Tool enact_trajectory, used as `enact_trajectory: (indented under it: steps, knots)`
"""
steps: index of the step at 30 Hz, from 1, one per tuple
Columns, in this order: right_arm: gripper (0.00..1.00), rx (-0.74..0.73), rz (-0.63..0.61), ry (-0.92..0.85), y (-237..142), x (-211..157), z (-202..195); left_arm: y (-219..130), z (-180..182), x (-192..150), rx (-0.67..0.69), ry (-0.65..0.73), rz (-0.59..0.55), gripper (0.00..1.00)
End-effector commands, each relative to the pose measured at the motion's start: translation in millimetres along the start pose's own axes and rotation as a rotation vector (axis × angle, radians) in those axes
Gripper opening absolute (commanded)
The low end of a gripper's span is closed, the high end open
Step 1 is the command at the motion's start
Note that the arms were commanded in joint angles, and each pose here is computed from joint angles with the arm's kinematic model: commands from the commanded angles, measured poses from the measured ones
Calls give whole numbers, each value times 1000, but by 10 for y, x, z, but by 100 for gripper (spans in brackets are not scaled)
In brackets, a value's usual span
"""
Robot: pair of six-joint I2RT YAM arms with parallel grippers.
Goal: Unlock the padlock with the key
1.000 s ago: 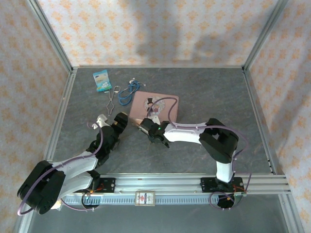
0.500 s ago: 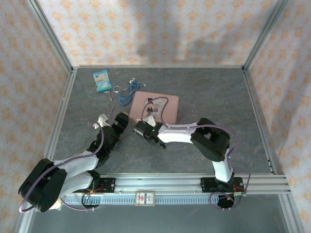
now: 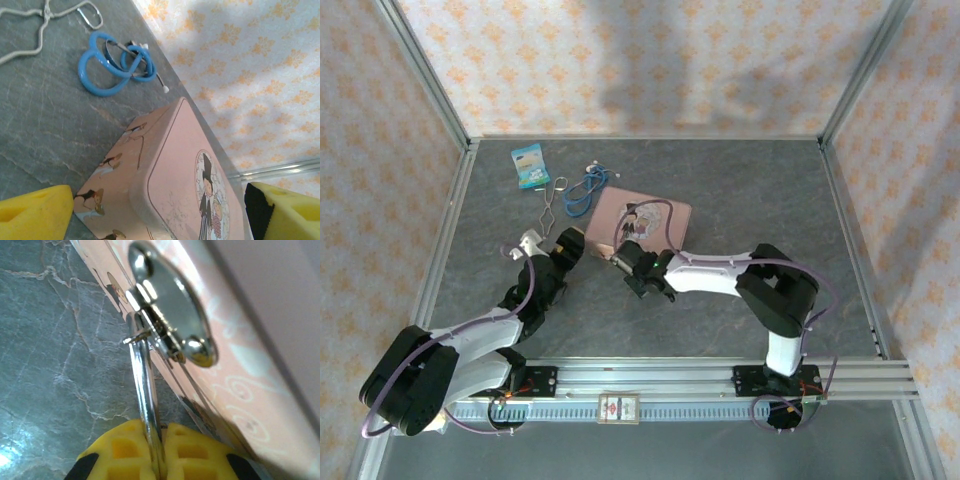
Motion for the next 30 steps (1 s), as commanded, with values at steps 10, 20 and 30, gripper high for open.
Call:
enact_trajectory:
  steps: [10, 20, 30]
  knots:
    - [0, 274, -67, -98, -206, 357, -10, 51, -232, -234, -160, 80, 151, 69]
    - [0, 526, -33, 49, -301, 424, -16, 82, -348, -694, -210, 15, 222, 49]
    - [0, 462, 28, 128, -121, 277, -114, 246, -415, -873, -221, -33, 239, 50]
Point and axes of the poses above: each hand's point on the last joint's axis, 136 mm out from that joint toward the fingers, its own y axis out along the fingers, its own z axis along the line the jaws close on, x = y × z, the point moved 3 cm from there along -y, back along the fingers, and after that the axes turned 6 degrees about y, right-handed, at the moved point
